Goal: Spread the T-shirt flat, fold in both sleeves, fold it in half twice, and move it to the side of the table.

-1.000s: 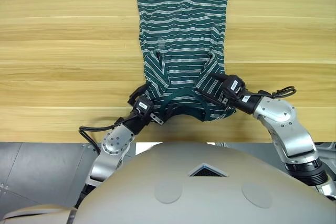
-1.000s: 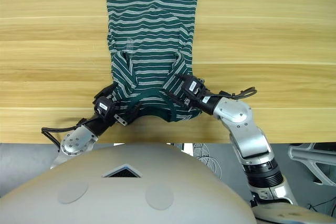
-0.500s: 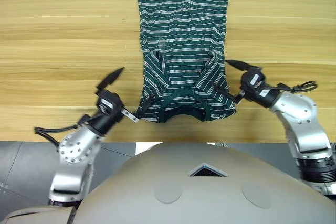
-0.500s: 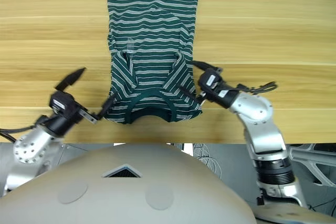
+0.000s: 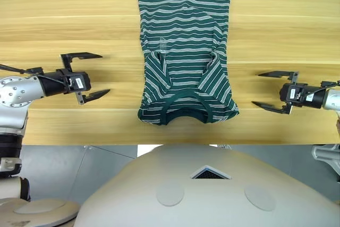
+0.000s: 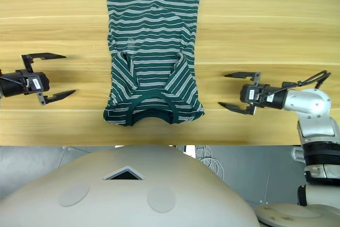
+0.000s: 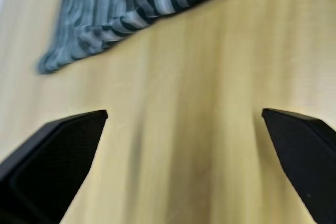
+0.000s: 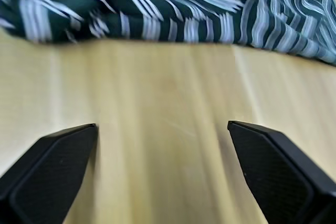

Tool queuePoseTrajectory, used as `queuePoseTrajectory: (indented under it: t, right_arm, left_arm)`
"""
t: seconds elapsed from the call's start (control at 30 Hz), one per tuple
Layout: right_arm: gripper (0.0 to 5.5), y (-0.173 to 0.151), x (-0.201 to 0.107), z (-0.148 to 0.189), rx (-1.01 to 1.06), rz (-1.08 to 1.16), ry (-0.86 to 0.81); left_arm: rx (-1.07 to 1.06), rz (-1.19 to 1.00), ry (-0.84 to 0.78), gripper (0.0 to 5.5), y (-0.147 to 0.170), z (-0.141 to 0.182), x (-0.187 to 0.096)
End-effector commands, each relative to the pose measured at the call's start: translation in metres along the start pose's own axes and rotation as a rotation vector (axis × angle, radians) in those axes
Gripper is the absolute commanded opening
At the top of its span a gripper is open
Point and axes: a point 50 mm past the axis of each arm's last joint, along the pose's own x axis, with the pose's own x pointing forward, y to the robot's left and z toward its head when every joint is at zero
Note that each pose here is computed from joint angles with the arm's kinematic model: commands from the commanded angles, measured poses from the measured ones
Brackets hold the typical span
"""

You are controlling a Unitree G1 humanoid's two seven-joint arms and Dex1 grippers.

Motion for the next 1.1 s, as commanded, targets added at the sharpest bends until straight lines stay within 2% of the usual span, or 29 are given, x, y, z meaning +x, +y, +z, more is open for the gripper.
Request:
queuePoseTrajectory:
  t: [0.03,0.37,0.77,1.1]
  right_arm:
    - [4.66,-0.004,0.016,0.003,-0.009,0.066,-0.045]
    - [4.66,-0.011,0.063,0.012,-0.086,0.071,-0.118]
    - [4.66,-0.003,0.083,0.028,-0.154,0.165,-0.163]
    - [2.72,-0.011,0.087,0.032,-0.169,0.130,-0.184]
  left_arm:
    - [0.009,-0.075,-0.017,5.40,-0.013,-0.001,0.011]
    - [0.133,-0.098,-0.119,5.40,-0.032,0.009,0.053]
    - [0.274,-0.184,-0.204,5.40,-0.053,0.026,0.086]
    - [0.306,-0.304,-0.207,5.40,-0.072,0.026,0.095]
